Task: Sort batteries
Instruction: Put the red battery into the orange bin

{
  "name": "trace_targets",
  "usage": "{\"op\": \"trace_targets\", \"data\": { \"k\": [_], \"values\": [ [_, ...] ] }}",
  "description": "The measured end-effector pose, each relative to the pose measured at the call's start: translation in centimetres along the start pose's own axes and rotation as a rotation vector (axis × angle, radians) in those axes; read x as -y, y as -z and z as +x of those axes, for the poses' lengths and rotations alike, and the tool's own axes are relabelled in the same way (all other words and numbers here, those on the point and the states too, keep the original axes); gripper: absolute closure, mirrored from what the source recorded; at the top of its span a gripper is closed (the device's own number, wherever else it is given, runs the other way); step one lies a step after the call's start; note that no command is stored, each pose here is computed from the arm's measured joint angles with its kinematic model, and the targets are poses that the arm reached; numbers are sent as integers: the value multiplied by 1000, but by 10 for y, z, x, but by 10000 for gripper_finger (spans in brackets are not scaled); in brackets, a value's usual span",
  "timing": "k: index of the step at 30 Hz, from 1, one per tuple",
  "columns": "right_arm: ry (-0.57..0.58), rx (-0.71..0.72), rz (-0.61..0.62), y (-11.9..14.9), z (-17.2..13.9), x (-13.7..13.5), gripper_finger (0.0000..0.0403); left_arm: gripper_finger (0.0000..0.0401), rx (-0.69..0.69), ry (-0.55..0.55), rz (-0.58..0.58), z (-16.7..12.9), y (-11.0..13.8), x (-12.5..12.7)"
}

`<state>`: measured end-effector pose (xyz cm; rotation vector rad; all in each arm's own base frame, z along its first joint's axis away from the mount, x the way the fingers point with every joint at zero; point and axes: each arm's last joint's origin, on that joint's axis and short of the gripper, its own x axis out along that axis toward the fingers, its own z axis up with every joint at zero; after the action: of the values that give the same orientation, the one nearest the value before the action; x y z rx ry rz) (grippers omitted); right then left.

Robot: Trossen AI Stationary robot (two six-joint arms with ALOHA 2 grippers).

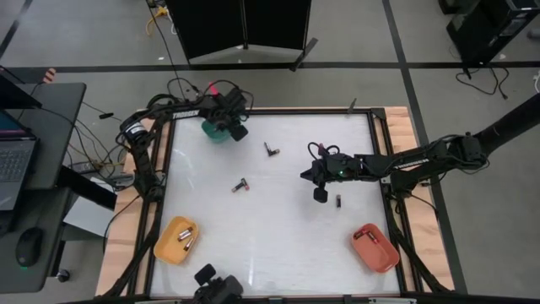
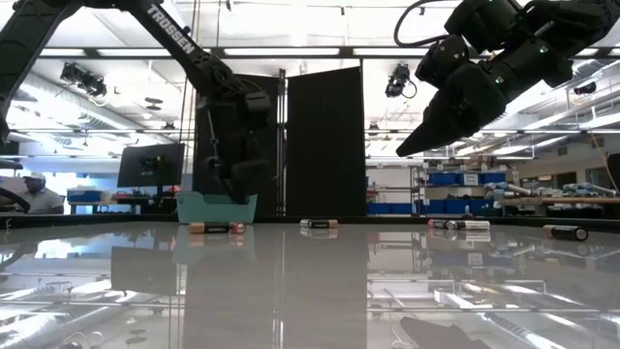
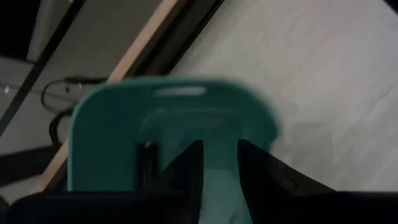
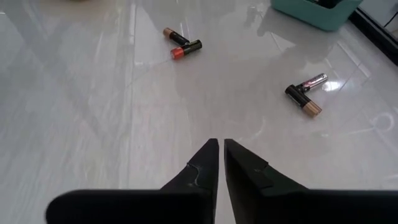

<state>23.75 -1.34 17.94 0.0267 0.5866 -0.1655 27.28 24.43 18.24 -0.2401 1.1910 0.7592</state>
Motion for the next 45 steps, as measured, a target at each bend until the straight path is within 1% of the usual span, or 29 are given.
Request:
{"op": "trace_targets", "data": {
  "k": [8, 10, 13, 17, 21, 24, 26, 30, 36, 39, 41, 45],
  "values": [
    [0, 3, 39, 0, 0, 0, 333, 296, 54, 0, 14, -6, -5, 9],
    [0, 4, 52, 0, 0, 0, 325, 296, 92, -2, 9, -10, -6, 9],
    [0, 8, 68, -1, 0, 0, 314, 296, 143, -3, -2, -17, 2, 9],
    [-1, 11, 81, -1, 0, 0, 302, 296, 202, -8, -36, -34, 23, 6],
    [-4, 45, 85, -4, 0, 0, 296, 296, 305, 2, -80, -61, 46, 7],
    [-8, 82, 80, -8, 0, 0, 298, 296, 431, 38, -85, -85, 64, 17],
    [-13, 105, 84, -10, -1, -1, 303, 296, 526, 73, -68, -97, 77, 28],
    [-19, 110, 99, -18, -1, -1, 319, 296, 733, 166, -24, -114, 104, 51],
    [-21, 102, 69, -39, 0, -3, 335, 296, 1033, 320, -5, -117, 138, 78],
    [-18, 80, 62, -46, 3, -3, 335, 296, 1145, 376, -12, -113, 153, 86],
    [-14, 52, 60, -48, 6, -2, 332, 296, 1193, 397, -16, -110, 160, 88],
    [-5, 7, 73, -53, 16, -1, 324, 296, 1195, 408, -21, -103, 169, 89]
  ]
}}
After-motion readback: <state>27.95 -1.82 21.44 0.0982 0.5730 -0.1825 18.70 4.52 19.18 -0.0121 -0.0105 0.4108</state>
